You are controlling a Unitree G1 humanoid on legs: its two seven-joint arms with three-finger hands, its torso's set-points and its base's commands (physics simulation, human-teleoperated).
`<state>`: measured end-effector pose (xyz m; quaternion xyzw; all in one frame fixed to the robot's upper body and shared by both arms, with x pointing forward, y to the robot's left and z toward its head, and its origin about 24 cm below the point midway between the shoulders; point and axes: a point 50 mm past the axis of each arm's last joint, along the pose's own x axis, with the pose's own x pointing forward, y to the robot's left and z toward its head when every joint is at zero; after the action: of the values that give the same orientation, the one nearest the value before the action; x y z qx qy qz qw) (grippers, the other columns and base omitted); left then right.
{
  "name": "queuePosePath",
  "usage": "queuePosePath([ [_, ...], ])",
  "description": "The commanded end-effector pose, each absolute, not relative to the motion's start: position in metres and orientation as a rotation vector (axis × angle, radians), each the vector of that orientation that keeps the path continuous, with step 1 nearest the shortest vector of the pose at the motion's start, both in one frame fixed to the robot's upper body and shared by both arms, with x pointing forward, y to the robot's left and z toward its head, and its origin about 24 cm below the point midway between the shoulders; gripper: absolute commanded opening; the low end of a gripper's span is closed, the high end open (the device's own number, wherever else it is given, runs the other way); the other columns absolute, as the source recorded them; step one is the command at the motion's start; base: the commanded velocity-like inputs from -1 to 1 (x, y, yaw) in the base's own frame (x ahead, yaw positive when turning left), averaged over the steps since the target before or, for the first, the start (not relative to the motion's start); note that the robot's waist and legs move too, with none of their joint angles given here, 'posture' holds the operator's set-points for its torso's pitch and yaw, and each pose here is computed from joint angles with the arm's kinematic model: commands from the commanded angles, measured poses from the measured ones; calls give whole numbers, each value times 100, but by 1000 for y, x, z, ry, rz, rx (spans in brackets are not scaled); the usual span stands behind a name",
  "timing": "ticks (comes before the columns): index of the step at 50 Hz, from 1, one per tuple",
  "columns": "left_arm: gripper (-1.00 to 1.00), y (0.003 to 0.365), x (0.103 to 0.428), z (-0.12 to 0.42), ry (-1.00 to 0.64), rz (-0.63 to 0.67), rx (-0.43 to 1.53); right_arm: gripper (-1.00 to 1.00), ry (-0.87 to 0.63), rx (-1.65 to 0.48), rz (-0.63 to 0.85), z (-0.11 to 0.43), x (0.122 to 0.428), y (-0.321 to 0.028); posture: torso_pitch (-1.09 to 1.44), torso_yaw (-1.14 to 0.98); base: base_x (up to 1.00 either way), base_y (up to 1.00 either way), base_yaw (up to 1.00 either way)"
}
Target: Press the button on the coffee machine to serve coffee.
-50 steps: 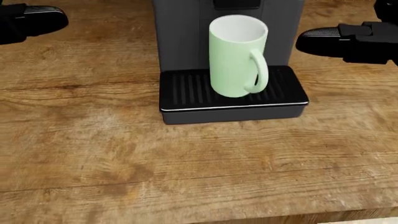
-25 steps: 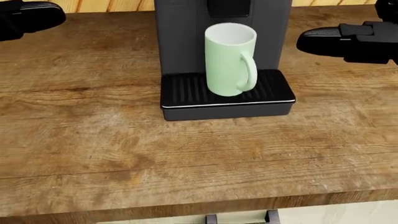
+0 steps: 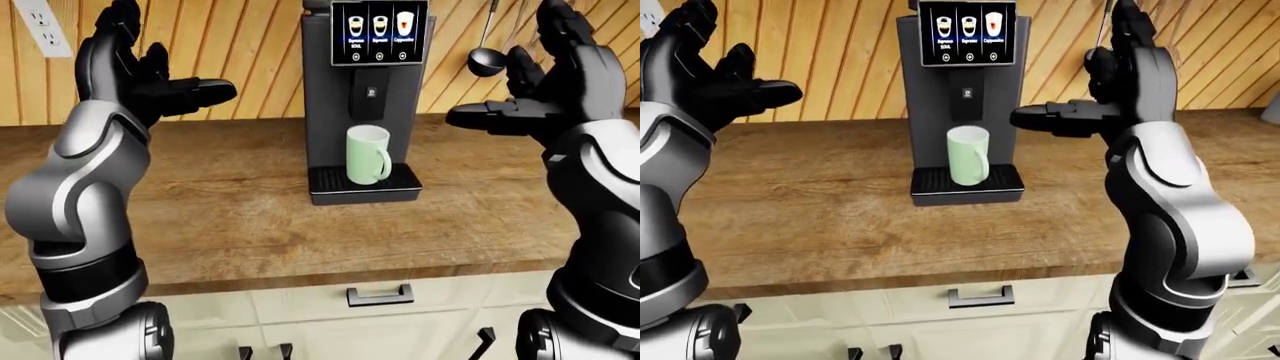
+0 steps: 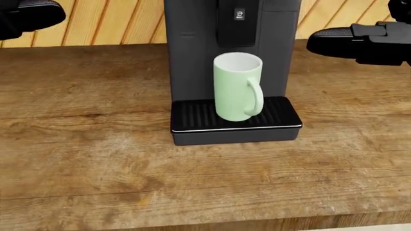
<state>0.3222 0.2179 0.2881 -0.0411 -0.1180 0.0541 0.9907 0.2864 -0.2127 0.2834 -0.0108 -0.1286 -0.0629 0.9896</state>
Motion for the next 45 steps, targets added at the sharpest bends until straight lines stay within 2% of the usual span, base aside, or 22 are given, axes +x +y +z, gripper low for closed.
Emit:
queuePosePath([
  [1,100,218,316,306,-324,105,-80,100,-339,-25,-129,298,281,-212,-37,0,0,0,0],
  [19,100,217,314,311,-338,108,-92,100,-343,-31,-108,299,281,-206,-47,0,0,0,0],
  [28,100,218,315,309,-337,115,-90,100,-387,-59,-13,315,263,-173,-47,0,0,0,0],
  [45,100,218,314,310,-339,117,-89,100,-434,-80,164,325,241,-131,-47,0,0,0,0],
])
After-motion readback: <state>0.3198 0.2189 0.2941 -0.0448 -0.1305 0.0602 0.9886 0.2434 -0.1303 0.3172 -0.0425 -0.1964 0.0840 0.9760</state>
